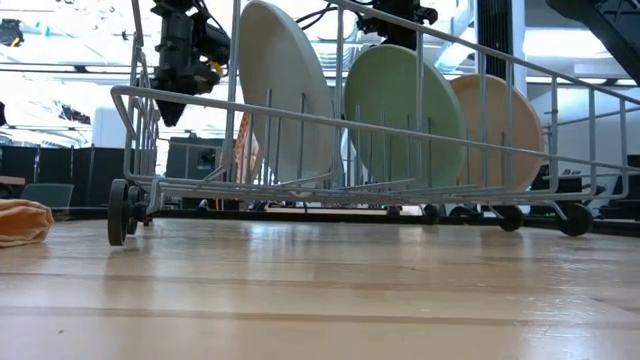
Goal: Sort dishes
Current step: Put the white plate in the dish rack
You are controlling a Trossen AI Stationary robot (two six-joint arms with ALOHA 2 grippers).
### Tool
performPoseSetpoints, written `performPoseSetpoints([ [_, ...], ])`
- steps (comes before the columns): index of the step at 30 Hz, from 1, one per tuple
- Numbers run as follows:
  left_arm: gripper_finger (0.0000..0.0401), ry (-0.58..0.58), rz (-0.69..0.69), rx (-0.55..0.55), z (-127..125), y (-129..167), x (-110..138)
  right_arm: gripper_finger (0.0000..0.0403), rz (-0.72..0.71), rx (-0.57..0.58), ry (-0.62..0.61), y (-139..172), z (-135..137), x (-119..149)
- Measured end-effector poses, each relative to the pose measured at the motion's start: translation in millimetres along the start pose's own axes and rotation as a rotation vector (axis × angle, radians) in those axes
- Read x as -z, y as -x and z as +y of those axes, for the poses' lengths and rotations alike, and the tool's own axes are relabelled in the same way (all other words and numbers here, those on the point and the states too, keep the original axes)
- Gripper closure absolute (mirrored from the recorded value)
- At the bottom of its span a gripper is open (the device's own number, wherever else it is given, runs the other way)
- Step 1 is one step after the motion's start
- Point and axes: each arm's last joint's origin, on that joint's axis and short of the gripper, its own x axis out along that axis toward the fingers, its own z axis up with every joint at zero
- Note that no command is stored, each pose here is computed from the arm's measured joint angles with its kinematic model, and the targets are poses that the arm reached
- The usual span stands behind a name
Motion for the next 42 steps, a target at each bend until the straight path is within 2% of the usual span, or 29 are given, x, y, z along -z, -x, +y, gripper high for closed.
performPoseSetpoints([
  [3, 0.0297, 0.074, -0.092, -0.012, 7.7, -2.3, -12.5, 0.0396, 0.002, -0.005, 0.001, 0.0, 0.1, 0.1],
  [6, 0.0248, 0.096, -0.109, -0.018, 13.4, -11.0, -23.8, 0.0396, 0.001, -0.006, 0.001, 0.3, 0.3, 0.1],
  [9, 0.0208, 0.052, -0.082, -0.048, 15.5, -20.8, -30.5, 0.0395, -0.004, -0.010, 0.003, 2.6, 1.6, 0.3],
  [12, 0.0189, -0.016, -0.052, -0.065, 15.6, -30.9, -37.0, 0.0395, -0.005, -0.010, 0.004, 3.0, 1.9, 0.4],
  [17, 0.0194, -0.072, -0.050, -0.153, 16.2, -40.4, -45.1, 0.0395, -0.004, -0.010, 0.000, 2.7, 1.7, 0.2],
  [21, 0.0215, -0.103, -0.082, -0.154, 17.2, -26.9, -40.4, 0.0395, -0.001, -0.011, 0.002, 1.8, 1.3, 0.4],
  [25, 0.0230, -0.136, -0.198, -0.135, 18.1, 1.8, -32.0, 0.0395, 0.006, -0.015, -0.004, -0.8, 0.1, 0.0],
  [30, 0.0233, -0.112, -0.353, -0.177, 25.6, 16.1, -36.9, 0.0395, 0.016, -0.019, -0.012, -4.7, -1.8, -0.4],
  [34, 0.0234, -0.117, -0.356, -0.188, 35.5, -0.7, -51.5, 0.0395, 0.022, -0.017, -0.019, -7.1, -3.2, -0.6],
  [39, 0.0235, -0.179, -0.236, -0.093, 36.8, -30.0, -61.9, 0.0395, 0.023, -0.017, -0.019, -7.5, -3.4, -0.6],
  [42, 0.0242, -0.203, -0.187, -0.095, 36.2, -40.2, -65.0, 0.0395, 0.022, -0.018, -0.019, -7.2, -3.2, -0.6],
])
